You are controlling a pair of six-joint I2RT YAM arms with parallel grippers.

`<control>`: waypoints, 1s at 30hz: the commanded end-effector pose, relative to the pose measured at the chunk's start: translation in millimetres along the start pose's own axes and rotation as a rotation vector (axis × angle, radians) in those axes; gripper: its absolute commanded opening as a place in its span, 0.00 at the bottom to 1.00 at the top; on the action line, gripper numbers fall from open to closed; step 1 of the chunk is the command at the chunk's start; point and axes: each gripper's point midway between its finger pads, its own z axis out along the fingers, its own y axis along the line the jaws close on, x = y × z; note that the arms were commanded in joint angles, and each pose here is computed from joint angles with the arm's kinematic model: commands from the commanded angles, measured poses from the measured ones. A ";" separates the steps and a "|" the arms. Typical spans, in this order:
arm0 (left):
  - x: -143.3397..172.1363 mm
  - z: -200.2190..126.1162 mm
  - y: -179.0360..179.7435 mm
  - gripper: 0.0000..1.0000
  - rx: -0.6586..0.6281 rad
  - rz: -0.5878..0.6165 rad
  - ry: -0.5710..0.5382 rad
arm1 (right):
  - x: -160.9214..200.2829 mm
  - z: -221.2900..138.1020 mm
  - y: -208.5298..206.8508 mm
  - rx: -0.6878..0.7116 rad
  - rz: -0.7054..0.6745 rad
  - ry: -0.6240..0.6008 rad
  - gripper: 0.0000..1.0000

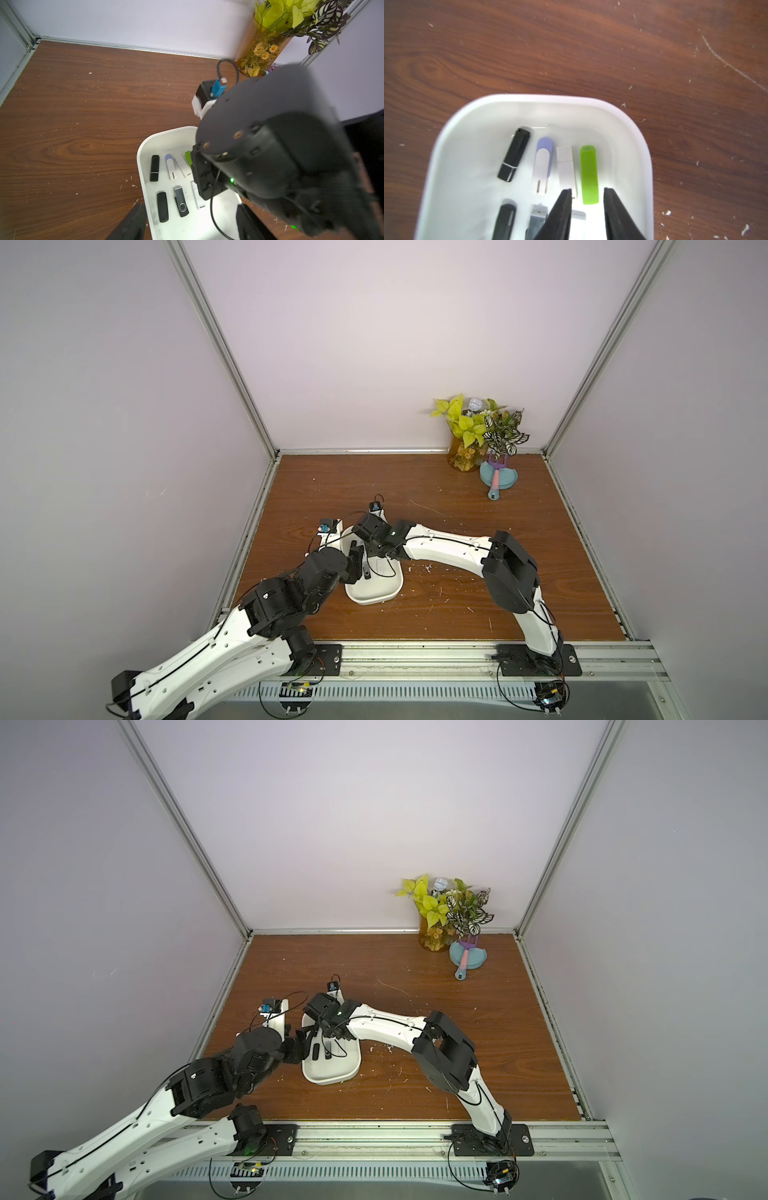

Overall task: Put the usb flash drive into the storage box
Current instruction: Place the USB flash in the storage box, then pick up the USB flash from the center of the board.

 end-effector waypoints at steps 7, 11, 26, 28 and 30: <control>2.5 2.1 3.4 0.68 -0.013 -0.004 0.005 | -58.6 -70.7 -75.6 -0.024 0.085 -0.152 0.34; 5.6 4.4 -12.5 0.68 0.056 0.025 0.042 | -62.8 -79.2 -173.6 0.003 0.205 -0.206 0.35; 69.7 78.4 -211.9 0.62 0.574 0.393 0.272 | 47.5 -64.7 -429.4 0.139 0.846 -0.296 0.38; 76.6 91.9 -239.2 0.63 0.662 0.446 0.253 | 55.5 -66.3 -439.1 0.197 0.861 -0.307 0.38; 83.8 113.7 -261.1 0.64 0.691 0.513 0.251 | 63.8 -66.4 -444.6 0.225 0.881 -0.324 0.38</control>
